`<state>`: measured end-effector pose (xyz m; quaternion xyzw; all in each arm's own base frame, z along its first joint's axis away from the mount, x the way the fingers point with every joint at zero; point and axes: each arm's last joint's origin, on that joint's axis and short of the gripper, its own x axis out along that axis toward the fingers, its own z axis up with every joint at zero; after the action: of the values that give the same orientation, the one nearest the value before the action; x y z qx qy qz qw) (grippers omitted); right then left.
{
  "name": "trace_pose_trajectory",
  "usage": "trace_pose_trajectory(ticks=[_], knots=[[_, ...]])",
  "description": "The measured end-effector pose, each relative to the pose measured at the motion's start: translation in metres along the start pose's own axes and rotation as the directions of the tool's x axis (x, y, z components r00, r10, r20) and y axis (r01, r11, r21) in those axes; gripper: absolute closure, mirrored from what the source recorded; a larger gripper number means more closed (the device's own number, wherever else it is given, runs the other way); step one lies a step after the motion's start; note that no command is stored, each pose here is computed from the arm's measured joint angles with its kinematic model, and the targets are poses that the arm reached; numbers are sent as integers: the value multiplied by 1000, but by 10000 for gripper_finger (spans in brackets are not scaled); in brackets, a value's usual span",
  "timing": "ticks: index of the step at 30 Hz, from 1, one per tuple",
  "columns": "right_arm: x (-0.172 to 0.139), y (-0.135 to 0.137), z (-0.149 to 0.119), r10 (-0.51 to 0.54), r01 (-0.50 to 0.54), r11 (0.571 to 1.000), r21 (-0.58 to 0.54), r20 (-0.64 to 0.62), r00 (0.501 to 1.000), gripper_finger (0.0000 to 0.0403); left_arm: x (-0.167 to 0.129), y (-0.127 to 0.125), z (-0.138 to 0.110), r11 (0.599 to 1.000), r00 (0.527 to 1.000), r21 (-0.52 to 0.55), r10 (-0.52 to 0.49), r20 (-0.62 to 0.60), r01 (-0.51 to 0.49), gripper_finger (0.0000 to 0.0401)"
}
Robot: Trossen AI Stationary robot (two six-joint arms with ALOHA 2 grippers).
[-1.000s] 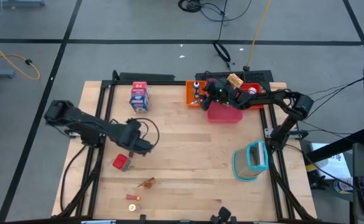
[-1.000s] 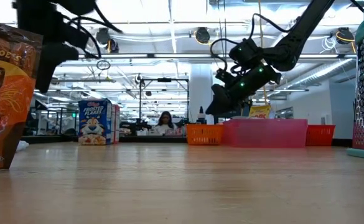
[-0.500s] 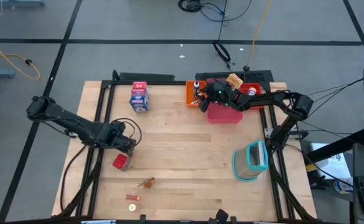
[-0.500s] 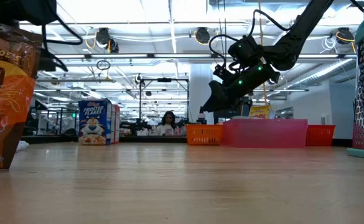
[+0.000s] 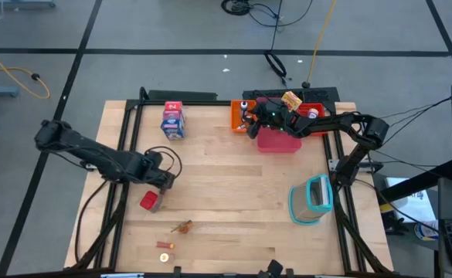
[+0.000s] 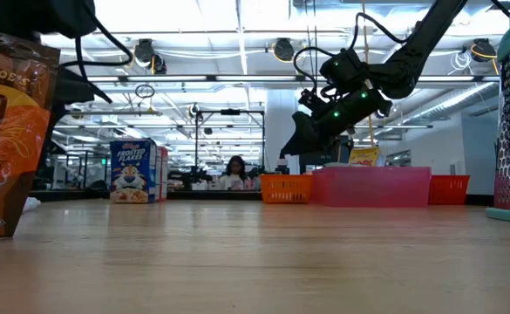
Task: Pick & Place Kitchen Items
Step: Put the small purple food coloring bottle into the orange bin
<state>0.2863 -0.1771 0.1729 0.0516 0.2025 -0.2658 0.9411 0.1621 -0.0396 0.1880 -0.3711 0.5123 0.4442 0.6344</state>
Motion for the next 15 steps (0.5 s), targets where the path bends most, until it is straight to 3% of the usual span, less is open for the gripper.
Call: trace_pose_trajectory(ticks=[15], knots=[[0,5,0,14,-15,1000,-8,-5,1000,232,24,-12,-5,988,987,6,151,-47,-151,189]])
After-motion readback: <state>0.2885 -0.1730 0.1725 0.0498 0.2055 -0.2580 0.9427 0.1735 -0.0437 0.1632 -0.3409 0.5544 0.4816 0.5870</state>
